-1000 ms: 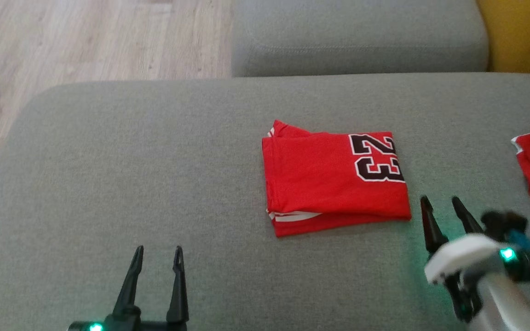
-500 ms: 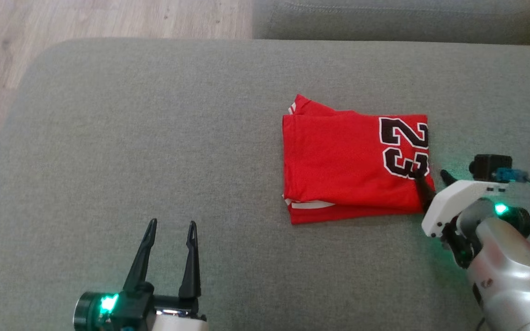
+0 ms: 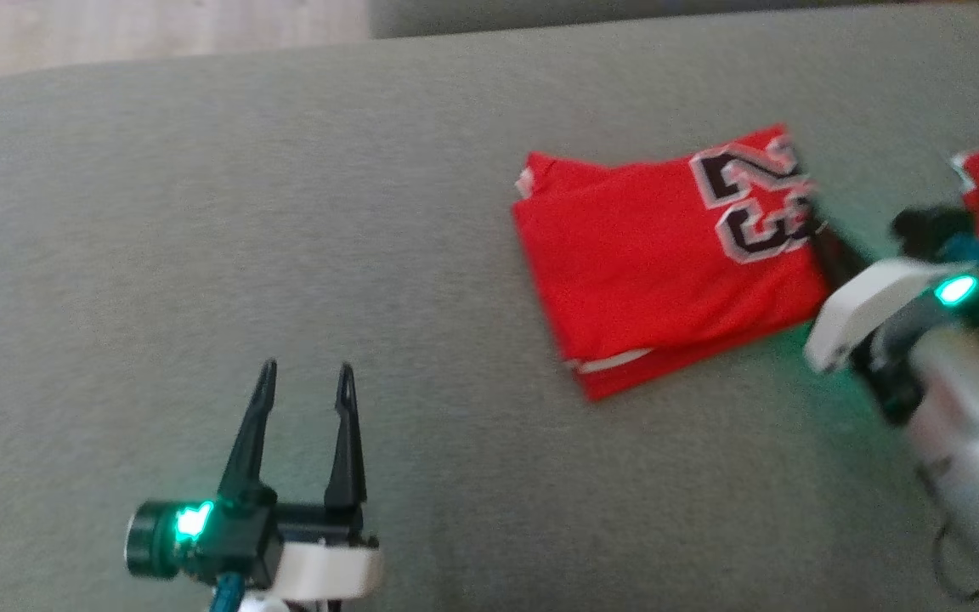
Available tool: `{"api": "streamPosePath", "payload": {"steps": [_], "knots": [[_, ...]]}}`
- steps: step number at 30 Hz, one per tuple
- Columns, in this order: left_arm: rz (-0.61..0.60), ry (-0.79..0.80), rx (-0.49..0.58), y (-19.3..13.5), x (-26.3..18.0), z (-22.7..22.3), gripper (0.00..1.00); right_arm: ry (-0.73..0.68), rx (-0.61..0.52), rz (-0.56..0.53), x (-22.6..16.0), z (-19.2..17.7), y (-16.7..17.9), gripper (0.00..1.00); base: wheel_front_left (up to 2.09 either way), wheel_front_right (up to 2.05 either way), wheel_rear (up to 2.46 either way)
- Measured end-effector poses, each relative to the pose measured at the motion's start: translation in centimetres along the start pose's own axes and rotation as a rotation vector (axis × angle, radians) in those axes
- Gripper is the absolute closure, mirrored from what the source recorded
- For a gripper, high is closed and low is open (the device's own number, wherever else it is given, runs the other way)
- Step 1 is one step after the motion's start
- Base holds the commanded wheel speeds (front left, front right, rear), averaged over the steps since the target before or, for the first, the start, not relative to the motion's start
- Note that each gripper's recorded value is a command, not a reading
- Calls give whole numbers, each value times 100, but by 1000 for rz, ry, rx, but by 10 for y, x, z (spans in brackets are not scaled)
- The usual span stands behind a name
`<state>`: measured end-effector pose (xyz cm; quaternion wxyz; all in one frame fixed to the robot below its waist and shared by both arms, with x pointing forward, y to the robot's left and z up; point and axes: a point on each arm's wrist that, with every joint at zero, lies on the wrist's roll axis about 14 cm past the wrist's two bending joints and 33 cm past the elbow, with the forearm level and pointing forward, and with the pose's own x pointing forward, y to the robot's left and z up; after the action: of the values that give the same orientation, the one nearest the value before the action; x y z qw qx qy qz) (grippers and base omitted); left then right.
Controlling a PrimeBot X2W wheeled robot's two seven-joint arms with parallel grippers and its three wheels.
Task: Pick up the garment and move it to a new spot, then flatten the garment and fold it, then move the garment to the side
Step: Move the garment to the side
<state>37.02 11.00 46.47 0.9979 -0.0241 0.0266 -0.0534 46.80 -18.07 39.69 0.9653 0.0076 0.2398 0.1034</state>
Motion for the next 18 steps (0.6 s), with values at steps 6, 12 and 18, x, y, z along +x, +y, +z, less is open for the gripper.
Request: {"api": "streamPosePath", "payload": {"steps": [6,12,18], "knots": [[-110,-23,-23,-33,39,1,0,-68,-106,-162,-20,36,-92,100,0,0,0],[-209,-11,-33,-63,71,-14,0,-53,-172,-316,-46,46,-168,100,0,0,0],[-266,32,-50,-81,86,-38,0,-50,-214,-453,-74,62,-226,100,0,0,0]]}}
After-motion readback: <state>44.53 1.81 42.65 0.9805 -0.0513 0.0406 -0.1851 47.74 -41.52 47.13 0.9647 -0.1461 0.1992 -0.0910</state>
